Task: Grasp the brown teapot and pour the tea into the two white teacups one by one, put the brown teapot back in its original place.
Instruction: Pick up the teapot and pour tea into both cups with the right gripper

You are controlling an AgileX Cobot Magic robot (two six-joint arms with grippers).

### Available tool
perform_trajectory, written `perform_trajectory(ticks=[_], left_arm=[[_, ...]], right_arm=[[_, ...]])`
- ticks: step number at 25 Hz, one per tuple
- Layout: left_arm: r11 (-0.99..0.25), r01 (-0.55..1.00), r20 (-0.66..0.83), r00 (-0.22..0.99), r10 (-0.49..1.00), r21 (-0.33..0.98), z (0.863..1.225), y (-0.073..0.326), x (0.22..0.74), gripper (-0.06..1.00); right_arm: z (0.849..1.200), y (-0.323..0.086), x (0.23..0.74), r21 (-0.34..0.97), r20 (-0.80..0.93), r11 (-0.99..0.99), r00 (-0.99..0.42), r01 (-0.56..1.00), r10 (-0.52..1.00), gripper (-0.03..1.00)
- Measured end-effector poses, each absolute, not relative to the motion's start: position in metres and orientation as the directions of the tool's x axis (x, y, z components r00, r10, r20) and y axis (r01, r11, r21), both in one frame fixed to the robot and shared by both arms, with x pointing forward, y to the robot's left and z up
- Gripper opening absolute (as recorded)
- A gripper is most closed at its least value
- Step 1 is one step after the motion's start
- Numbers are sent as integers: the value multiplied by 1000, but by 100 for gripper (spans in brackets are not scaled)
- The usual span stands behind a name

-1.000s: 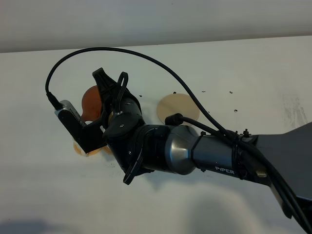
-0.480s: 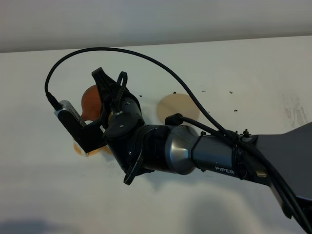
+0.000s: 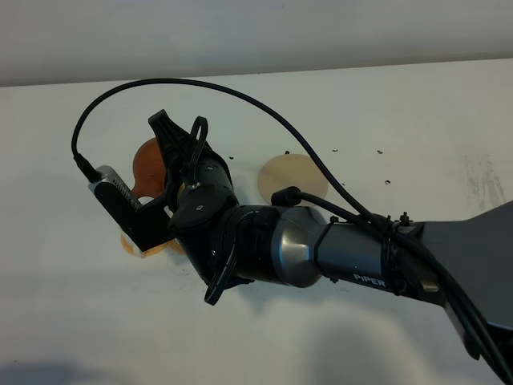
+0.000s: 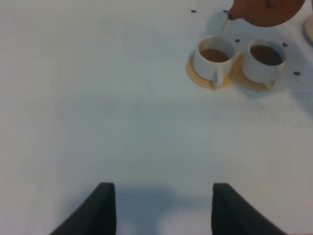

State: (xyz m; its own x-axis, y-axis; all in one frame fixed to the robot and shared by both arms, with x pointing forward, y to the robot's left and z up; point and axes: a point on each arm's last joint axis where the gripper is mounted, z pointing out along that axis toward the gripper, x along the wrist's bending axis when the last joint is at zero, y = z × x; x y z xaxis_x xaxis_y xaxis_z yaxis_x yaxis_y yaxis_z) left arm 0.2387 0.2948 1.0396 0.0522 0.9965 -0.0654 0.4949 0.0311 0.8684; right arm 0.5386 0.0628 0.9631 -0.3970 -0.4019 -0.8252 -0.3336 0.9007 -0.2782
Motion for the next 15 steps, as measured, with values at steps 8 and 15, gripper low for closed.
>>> perform_trajectory(ticks=[8,15], left_arm=[[31,495,-65,52,996,868,1040,295,239,44],[31,495,-65,52,996,868,1040,295,239,44]], right_arm=[[963,63,539,-288,-822,896,-393,-338,-413,11],[963,63,539,-289,-822,895,-391,-340,-414,11]])
